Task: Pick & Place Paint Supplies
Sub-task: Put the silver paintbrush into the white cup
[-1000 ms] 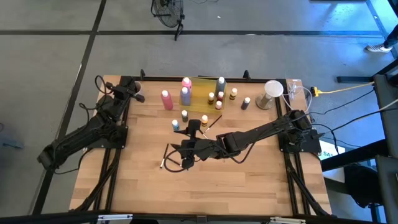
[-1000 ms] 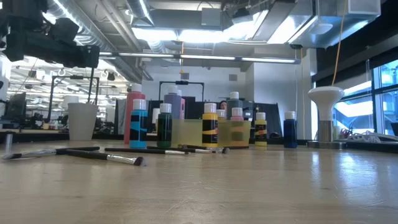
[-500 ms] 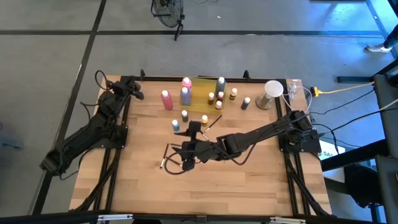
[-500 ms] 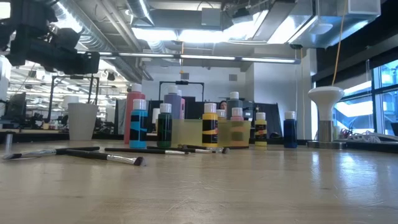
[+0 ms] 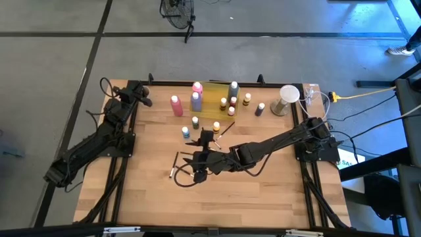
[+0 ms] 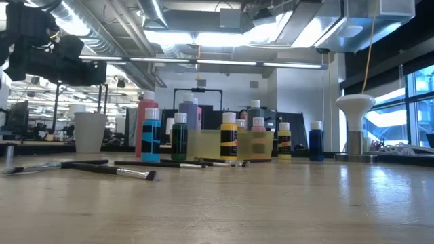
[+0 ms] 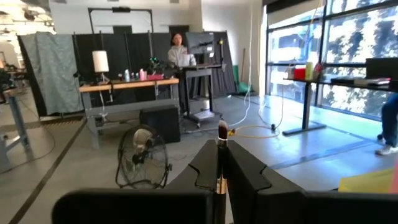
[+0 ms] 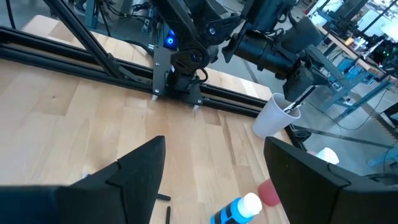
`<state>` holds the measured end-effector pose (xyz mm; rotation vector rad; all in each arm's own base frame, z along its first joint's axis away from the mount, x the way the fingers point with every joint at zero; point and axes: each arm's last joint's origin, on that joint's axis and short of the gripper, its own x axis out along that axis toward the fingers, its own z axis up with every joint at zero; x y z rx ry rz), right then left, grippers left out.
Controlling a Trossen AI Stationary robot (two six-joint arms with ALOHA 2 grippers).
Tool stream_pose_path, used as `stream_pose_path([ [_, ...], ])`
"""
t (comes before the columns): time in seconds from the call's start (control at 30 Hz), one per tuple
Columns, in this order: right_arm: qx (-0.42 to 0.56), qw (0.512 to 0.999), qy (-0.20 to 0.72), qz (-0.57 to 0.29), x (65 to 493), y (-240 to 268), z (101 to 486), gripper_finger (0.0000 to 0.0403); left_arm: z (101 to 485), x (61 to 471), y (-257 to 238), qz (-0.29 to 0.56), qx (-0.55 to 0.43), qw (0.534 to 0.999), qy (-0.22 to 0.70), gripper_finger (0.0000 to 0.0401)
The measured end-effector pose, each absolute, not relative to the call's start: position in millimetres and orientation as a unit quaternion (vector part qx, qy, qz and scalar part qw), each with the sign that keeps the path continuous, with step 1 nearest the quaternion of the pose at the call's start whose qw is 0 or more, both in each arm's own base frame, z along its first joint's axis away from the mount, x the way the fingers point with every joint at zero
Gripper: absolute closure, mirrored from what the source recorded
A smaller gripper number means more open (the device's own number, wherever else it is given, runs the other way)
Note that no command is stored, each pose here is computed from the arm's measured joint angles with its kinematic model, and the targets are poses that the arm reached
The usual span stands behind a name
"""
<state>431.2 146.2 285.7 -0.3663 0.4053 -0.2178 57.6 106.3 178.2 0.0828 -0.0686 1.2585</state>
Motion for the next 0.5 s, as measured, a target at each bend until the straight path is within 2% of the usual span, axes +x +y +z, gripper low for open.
stream_pose_path([
  [0.5,-0.174,0.956,0.211,-0.108,429.7,147.0,283.3,0.0126,172.8,60.0,108.7,0.578,0.027,0.816,-0.009,0.0393],
])
